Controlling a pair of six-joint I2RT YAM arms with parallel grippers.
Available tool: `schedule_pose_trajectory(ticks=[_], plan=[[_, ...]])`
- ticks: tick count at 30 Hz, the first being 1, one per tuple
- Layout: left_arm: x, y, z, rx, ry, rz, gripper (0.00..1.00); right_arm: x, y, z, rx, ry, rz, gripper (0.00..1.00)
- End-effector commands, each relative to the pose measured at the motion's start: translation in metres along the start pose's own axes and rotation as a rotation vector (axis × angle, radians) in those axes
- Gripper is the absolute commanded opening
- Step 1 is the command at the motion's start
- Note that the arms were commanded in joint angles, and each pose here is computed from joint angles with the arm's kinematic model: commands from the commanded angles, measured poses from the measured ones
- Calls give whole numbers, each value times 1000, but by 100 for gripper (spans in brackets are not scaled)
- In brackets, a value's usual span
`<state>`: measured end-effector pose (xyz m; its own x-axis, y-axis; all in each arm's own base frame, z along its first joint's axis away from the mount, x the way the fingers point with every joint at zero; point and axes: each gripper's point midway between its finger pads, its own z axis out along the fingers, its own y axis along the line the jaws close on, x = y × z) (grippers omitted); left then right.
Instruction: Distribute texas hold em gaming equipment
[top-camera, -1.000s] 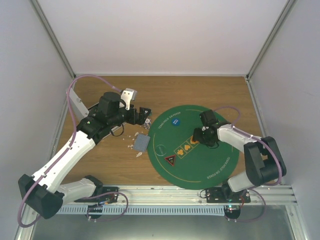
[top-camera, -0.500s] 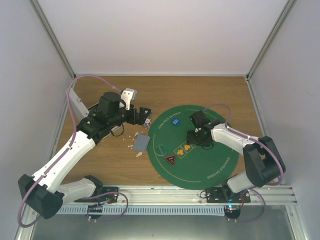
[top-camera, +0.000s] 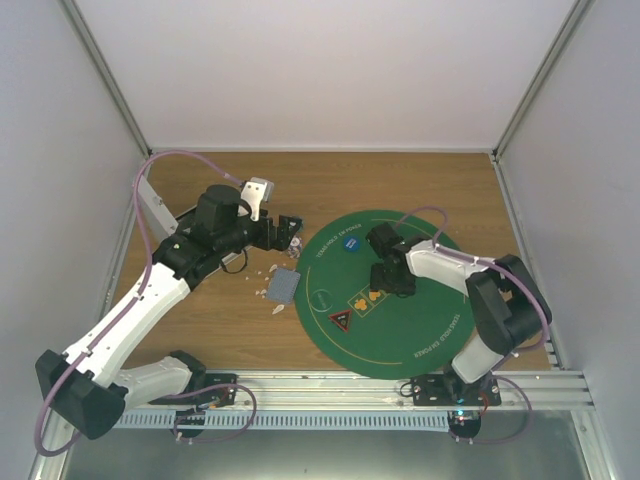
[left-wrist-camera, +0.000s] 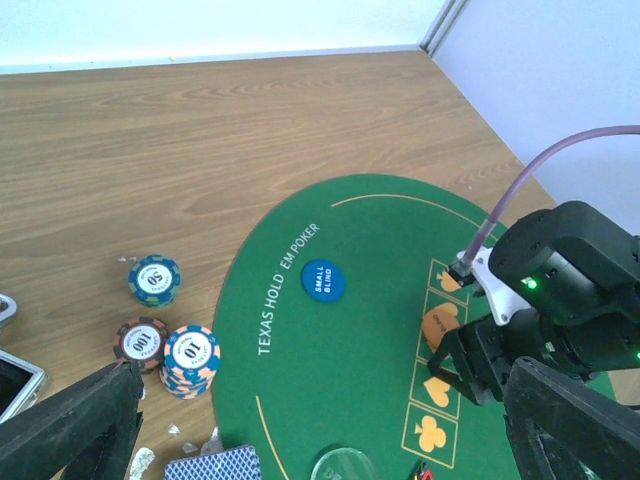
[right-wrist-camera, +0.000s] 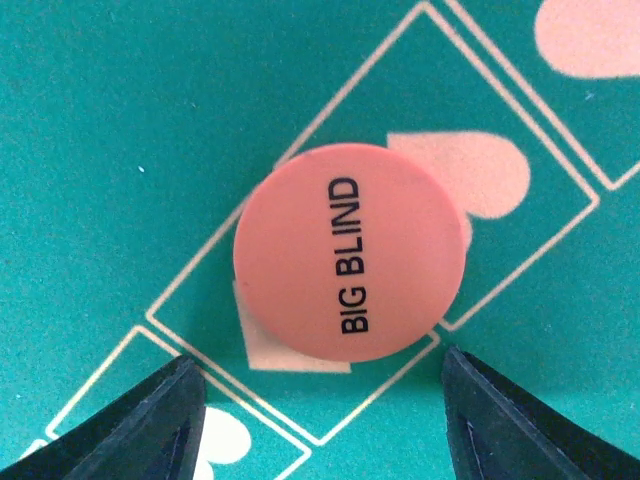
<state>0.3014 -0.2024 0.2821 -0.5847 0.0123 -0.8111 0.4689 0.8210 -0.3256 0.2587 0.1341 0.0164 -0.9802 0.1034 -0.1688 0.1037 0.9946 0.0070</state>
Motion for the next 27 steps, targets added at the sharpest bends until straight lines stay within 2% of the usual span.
schedule_pose_trajectory(ticks=[1,10,27], plan=[[-13,-5,-8,15,-59,6,99,-15,4,8,16,-34,46,64],[-14,-5,-7,13,-61,11,99,-23,-16,16,46,-23,76,59],[-17,-3,-7,-3,-64,20,99,-49,-67,21,62,-50,176,54]])
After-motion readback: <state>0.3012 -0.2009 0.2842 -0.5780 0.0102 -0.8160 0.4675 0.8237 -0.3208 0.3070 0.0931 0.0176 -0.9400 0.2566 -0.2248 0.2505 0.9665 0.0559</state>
